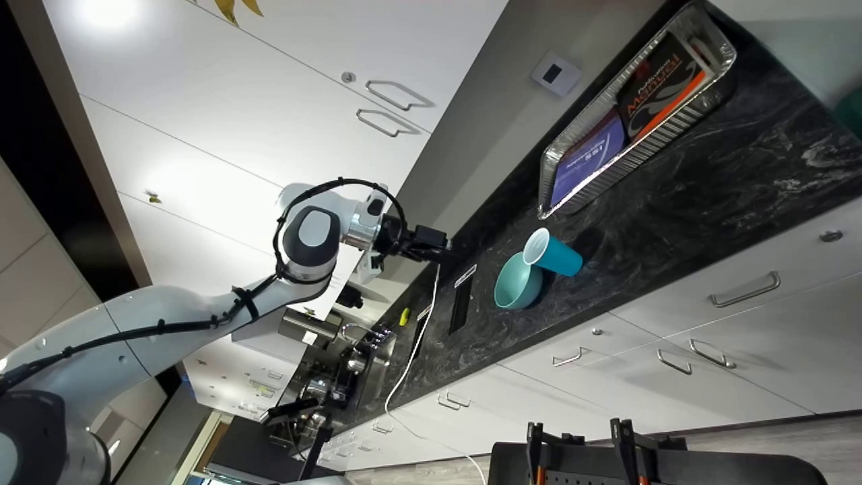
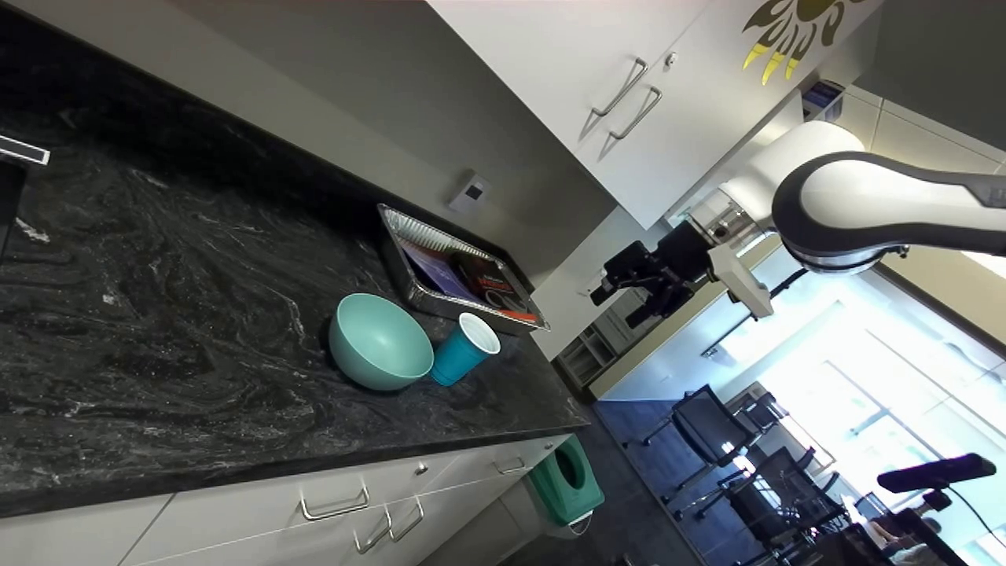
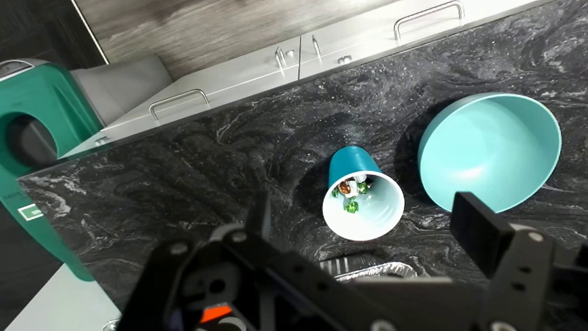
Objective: Pour the candy out of the light blue cup and into the green bowl
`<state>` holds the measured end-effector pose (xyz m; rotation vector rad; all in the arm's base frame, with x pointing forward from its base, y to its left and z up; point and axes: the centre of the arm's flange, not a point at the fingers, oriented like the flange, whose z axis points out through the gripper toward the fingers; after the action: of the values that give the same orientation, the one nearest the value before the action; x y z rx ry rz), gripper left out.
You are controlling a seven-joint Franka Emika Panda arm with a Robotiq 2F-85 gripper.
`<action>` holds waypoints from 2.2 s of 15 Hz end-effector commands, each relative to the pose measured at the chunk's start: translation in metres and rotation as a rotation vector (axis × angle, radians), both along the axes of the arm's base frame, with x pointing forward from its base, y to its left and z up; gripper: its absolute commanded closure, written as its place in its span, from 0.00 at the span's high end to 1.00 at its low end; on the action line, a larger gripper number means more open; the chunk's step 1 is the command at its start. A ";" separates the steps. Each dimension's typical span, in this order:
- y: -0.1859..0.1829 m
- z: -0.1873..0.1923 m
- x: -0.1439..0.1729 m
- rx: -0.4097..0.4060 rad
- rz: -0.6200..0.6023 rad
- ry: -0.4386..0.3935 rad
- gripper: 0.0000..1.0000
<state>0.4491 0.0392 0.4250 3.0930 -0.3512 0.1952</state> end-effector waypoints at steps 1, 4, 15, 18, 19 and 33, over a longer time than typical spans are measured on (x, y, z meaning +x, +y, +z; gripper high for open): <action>0.001 -0.006 0.008 -0.008 -0.007 -0.008 1.00; 0.003 -0.032 0.031 -0.040 -0.025 -0.021 1.00; -0.012 -0.113 0.079 -0.016 -0.034 -0.005 1.00; -0.018 -0.124 0.093 -0.015 -0.049 -0.001 1.00; -0.019 -0.127 0.098 -0.017 -0.052 0.002 1.00; -0.040 -0.190 0.142 -0.002 -0.095 0.076 1.00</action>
<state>0.5757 0.0056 0.2448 3.0430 -0.4795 0.0844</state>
